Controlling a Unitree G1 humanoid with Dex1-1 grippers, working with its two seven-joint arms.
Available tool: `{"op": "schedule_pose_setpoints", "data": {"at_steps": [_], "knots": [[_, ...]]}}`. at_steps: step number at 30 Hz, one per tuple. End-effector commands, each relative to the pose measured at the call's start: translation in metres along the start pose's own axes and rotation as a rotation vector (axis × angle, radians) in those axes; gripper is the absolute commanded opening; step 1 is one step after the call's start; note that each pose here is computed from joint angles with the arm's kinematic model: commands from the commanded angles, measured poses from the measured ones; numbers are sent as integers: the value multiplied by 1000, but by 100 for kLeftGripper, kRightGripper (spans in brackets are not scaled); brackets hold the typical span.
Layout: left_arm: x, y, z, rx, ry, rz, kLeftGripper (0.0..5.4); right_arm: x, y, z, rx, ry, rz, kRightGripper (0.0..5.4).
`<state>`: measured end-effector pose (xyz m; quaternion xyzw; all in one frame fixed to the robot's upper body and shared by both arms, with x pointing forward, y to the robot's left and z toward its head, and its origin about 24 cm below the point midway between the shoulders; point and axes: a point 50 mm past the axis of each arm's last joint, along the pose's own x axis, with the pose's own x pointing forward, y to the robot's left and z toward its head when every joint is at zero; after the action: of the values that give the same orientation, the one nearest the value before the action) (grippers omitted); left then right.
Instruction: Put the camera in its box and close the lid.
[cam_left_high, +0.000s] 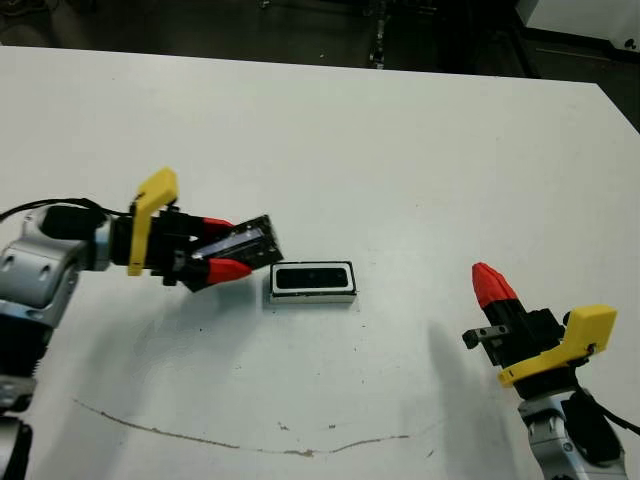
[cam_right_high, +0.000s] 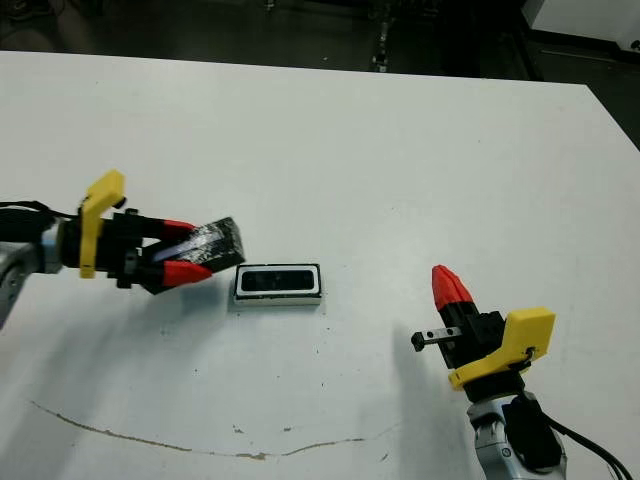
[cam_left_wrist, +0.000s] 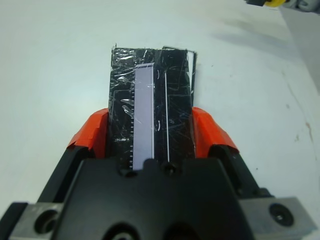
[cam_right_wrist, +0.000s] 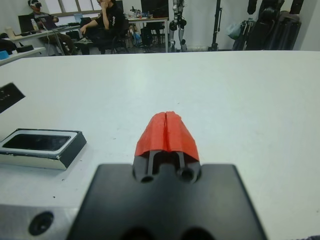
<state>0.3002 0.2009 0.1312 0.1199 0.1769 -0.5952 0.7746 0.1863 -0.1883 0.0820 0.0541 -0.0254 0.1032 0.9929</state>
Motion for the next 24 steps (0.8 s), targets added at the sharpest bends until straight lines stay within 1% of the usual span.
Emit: {"op": "schedule_pose_setpoints", "data": {"at_steps": [1,4,7,10,15,21,24], "knots": [[6,1,-5,-15,26,-16,316,-2,-3,-2,2,12,-16,0],[12,1,-9,-39,19,-36,316,-2,-3,-1,-4,5,-19,0],[16,-1,-13,-27,17,-46,316,-2,-3,-2,-4,1,-10,0],[20,-3,-18,-55,37,-55,316,-2,-4,-2,-4,2,-13,0],[26,-7,-26,-69,23,-74,316,-2,-4,-2,-10,-3,-13,0],[28,-9,-29,-69,12,-72,316,-2,-5,-2,-11,4,-21,0],[30,-10,-30,-70,-15,-81,316,-2,-5,-2,-10,4,-17,0]]}}
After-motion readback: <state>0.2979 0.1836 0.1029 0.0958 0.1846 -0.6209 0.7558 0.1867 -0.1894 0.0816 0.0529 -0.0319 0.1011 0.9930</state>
